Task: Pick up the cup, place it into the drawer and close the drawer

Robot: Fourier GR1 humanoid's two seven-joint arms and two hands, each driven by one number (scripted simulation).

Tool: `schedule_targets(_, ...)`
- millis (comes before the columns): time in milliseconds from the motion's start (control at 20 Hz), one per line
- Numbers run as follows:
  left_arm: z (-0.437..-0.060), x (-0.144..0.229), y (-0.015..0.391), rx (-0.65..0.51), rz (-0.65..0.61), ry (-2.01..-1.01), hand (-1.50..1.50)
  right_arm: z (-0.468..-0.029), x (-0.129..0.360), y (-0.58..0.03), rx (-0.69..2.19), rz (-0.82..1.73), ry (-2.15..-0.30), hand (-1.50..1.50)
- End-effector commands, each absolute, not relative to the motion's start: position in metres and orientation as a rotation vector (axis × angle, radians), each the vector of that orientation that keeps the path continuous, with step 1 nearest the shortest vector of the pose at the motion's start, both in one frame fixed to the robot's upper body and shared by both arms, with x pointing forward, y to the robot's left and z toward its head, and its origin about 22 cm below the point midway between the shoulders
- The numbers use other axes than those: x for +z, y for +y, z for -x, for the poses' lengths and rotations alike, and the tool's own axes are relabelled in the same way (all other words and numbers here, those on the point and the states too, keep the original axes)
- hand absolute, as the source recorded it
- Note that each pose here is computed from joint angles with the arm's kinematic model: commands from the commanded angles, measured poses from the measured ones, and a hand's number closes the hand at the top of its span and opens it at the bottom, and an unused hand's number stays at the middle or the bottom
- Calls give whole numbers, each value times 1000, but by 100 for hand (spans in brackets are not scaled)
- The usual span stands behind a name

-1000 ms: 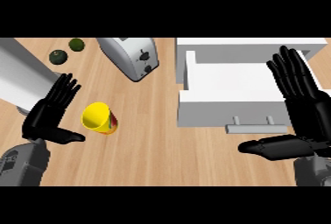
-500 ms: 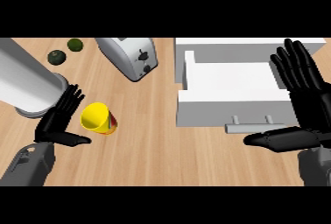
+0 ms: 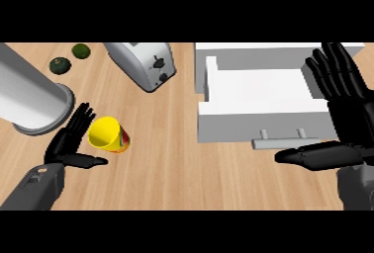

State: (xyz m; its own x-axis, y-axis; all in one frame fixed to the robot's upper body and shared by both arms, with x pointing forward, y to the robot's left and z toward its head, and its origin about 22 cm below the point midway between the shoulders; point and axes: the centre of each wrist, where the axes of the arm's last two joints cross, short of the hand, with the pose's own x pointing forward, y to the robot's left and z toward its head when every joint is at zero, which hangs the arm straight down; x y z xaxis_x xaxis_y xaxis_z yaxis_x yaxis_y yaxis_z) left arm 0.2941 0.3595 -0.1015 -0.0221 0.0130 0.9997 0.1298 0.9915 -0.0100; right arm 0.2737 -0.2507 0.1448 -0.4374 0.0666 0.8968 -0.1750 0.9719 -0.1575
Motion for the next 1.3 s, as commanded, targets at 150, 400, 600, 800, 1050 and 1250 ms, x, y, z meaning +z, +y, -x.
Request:
schedule_targets(150,-269,-124,359,-75,151,-1674,-150,-276,165,-259,286,-69,-2006,-150)
schedule_targets(400,-280,-117,356,-60,169,-1681,-150,-272,155,-258,261,-61,-2031,-150)
schedule_targets(600,-277,-126,342,-91,193,-1679,-150,-264,160,-252,282,-82,-2013,-150)
schedule_targets(800,-287,-119,341,-81,228,-1710,-150,-280,151,-254,282,-68,-2006,-150)
schedule_targets(1050,-282,-132,318,-58,304,-1691,-150,-271,151,-245,274,-91,-1998,-150)
schedule_targets(1250,-305,-116,312,-58,478,-1678,150,-279,154,-251,288,-88,-1991,-150)
